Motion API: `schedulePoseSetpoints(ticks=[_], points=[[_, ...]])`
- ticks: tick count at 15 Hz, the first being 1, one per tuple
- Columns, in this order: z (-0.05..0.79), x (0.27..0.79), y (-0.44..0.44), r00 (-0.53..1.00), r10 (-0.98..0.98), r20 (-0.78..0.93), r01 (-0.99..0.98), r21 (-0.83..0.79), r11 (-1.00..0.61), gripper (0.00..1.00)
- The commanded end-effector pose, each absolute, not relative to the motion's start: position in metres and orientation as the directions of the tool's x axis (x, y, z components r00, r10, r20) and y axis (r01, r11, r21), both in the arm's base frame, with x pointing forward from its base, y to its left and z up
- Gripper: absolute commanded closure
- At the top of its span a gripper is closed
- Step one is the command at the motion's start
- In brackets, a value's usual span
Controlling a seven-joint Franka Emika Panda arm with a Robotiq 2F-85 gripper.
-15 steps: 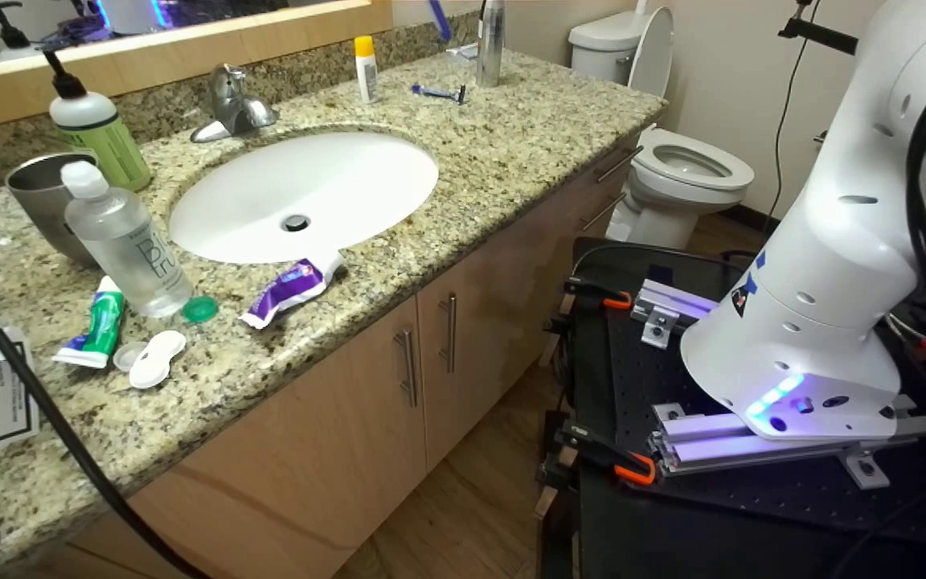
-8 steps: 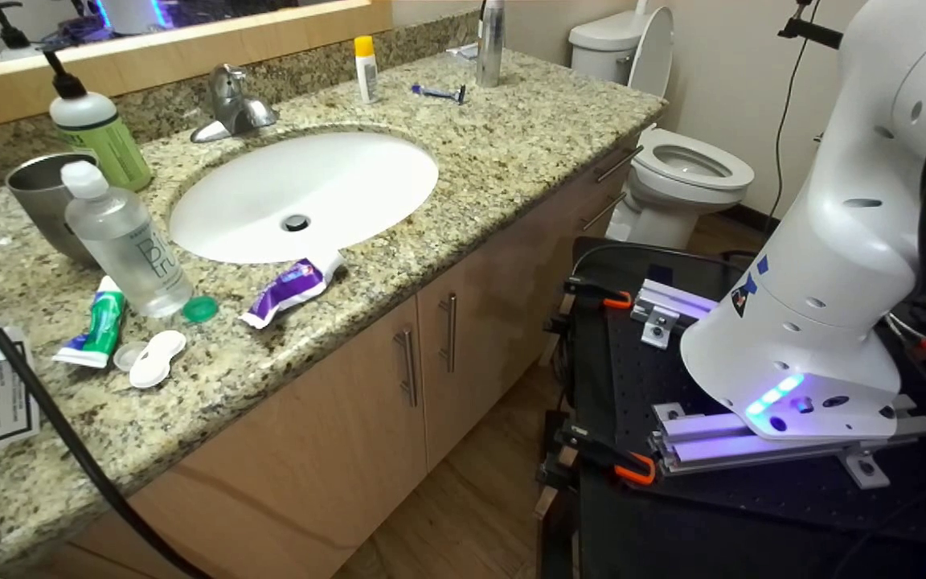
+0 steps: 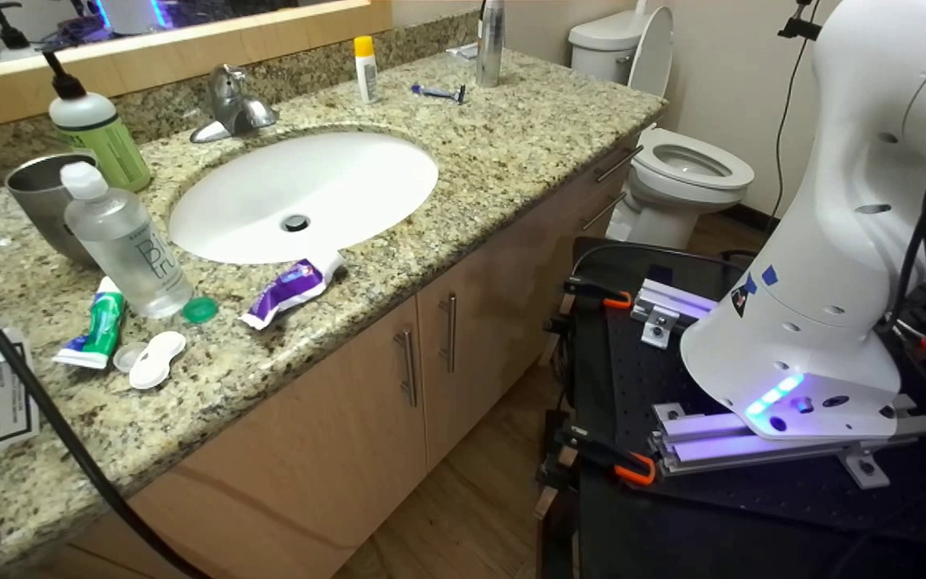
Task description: Pick up the toothbrush from the countertop and put it in the silver cup.
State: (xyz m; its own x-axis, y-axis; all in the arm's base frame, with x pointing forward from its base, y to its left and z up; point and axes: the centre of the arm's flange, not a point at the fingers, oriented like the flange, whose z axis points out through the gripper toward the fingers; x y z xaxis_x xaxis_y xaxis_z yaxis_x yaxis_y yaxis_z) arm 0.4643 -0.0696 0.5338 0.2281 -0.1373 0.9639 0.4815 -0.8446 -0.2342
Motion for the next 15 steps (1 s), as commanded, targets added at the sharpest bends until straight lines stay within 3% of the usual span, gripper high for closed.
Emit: schedulePoseSetpoints(ticks=[1,2,5,6,12,15], points=[[0.5,0.515,-0.072,0.146,-0.11,0.983,0.447,-0.164,-0.88,0.98],[0.522,0.486,-0.071,0.177,-0.127,0.976,0.464,-0.196,-0.864,0.93],[0.502,0.503,-0.073,0.181,-0.107,0.978,0.444,-0.178,-0.878,0.93],[0.502,0.505,-0.073,0.181,-0.105,0.978,0.444,-0.177,-0.879,0.98],[0.428,0.566,-0.073,-0.02,-0.062,0.998,0.369,-0.05,-0.928,0.98],[0.399,0.576,-0.055,-0.024,-0.067,0.997,0.344,-0.054,-0.937,0.98]])
